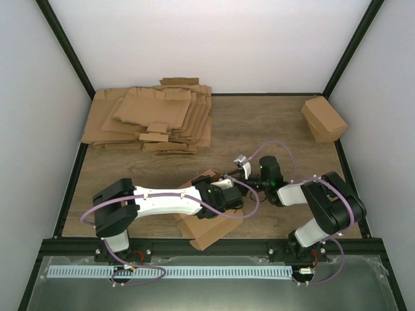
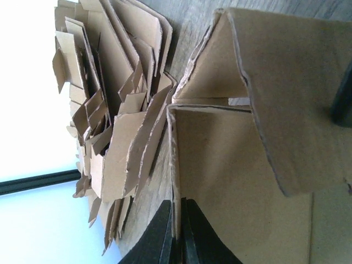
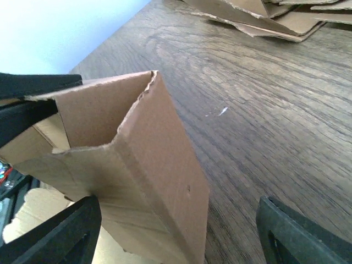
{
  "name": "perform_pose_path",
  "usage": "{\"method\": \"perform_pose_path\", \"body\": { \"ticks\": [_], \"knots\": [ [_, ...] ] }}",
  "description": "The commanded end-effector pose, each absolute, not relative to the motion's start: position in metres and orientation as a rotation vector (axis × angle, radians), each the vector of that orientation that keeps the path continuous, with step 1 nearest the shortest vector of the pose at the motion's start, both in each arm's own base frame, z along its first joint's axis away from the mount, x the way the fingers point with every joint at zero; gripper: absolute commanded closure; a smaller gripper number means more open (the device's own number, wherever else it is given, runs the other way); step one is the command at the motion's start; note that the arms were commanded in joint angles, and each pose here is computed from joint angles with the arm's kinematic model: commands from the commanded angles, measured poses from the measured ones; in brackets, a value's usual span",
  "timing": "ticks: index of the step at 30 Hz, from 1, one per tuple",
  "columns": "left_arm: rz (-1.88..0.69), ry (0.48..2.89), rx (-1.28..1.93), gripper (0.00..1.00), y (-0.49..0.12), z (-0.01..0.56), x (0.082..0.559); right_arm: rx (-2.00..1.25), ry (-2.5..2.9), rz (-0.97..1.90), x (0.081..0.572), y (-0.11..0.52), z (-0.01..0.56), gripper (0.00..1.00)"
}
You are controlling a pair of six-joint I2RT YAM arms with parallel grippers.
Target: Fold the paper box
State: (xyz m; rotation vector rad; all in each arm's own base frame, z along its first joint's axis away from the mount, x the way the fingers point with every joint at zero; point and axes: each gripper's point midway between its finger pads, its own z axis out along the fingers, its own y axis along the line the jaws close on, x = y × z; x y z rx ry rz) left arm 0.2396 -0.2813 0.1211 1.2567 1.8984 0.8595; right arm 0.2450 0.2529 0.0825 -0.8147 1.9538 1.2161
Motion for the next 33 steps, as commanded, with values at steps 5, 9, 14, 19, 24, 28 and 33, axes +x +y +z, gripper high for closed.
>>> {"method": "perform_pose_path", "body": {
  "ticks": [5, 9, 14, 19, 24, 28, 33],
  "knots": [
    [0.782, 1.906, 1.216, 0.96, -0.291, 0.124, 0.241, -0.945, 1.811, 1.144, 0.218, 0.277, 0.097, 0.13],
    [0.773, 1.909, 1.215, 0.96, -0.293, 0.124, 0.241, -0.944, 1.776, 1.147, 0.21, 0.282, 0.099, 0.11],
    [0.777, 1.915, 1.221, 0.96, -0.29, 0.123, 0.24, -0.919, 1.765, 1.112, 0.214, 0.283, 0.101, 0.16],
    [0.777, 1.914, 1.214, 0.96, -0.288, 0.126, 0.239, -0.927, 1.773, 1.096, 0.213, 0.281, 0.099, 0.25],
    [0.823, 1.892, 1.215, 0.96, -0.283, 0.124, 0.241, -0.94, 1.763, 1.11, 0.201, 0.275, 0.099, 0.3],
    [0.821, 1.885, 1.214, 0.96, -0.283, 0.124, 0.241, -0.942, 1.747, 1.133, 0.192, 0.272, 0.103, 0.33],
    [0.824, 1.873, 1.209, 0.96, -0.283, 0.127, 0.242, -0.968, 1.741, 1.189, 0.182, 0.273, 0.104, 0.44]
  ]
}}
